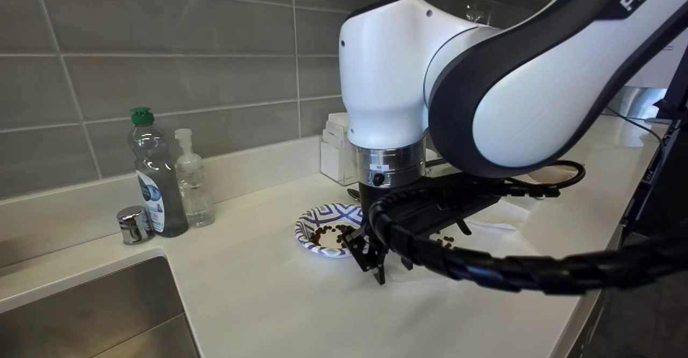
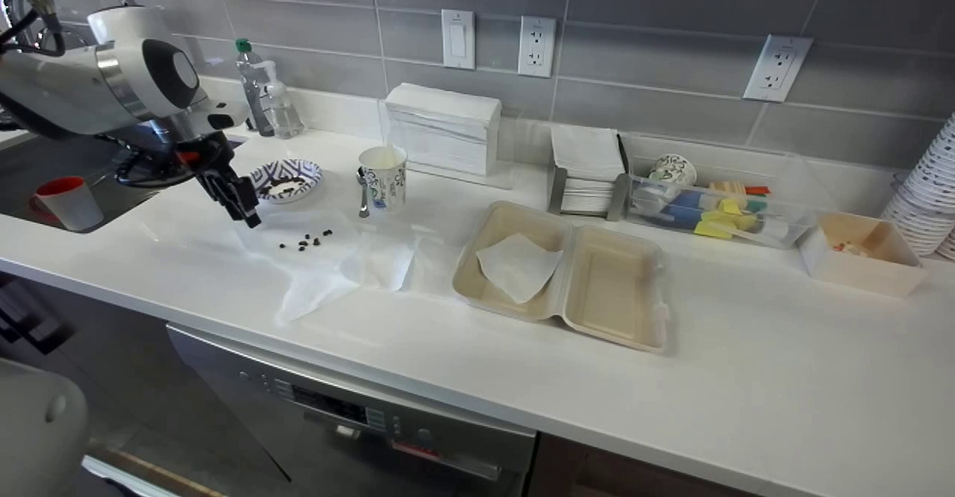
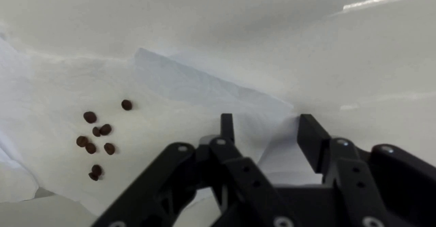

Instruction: Fold the napkin on the left in half and put the napkin on the right in the food pack then pour the contents on the folded napkin into the coffee cup.

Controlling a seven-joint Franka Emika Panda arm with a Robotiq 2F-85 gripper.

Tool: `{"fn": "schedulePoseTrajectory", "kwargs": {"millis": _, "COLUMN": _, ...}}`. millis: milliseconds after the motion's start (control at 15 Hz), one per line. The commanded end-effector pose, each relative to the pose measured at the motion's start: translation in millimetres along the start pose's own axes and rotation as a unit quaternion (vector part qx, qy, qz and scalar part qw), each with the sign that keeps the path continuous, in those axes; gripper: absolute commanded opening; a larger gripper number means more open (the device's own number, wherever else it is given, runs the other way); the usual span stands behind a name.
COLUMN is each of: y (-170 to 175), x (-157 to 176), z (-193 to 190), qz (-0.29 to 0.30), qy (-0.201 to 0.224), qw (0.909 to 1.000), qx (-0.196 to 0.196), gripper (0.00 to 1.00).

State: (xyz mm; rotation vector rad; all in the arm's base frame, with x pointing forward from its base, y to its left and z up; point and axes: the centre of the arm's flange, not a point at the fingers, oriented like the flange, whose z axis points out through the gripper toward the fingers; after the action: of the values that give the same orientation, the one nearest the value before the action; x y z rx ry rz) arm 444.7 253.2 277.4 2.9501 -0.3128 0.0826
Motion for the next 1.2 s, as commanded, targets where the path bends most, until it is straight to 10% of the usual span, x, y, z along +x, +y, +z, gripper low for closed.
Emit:
{"fn": "schedulePoseTrajectory", "kwargs": {"millis": 0, "y": -6.4, "x": 3.0, "z": 11.0, "qz": -0.003, "qy": 0.001, "qw": 0.9998, "qx": -0.018, "gripper": 0.32}}
{"fn": "schedulePoseTrajectory", "kwargs": {"millis": 467, "y": -4.0, "x": 0.0, "z": 8.6, "qz": -0.006, "qy": -0.014, "qw": 0.9991, "qx": -0.039, "gripper": 0.0}}
{"fn": "schedulePoseTrajectory", "kwargs": {"millis": 1133, "y": -0.4, "x": -10.6, "z": -32.2, "qz": -0.021, "qy": 0.01, "qw": 0.9997, "qx": -0.001, "gripper": 0.0}}
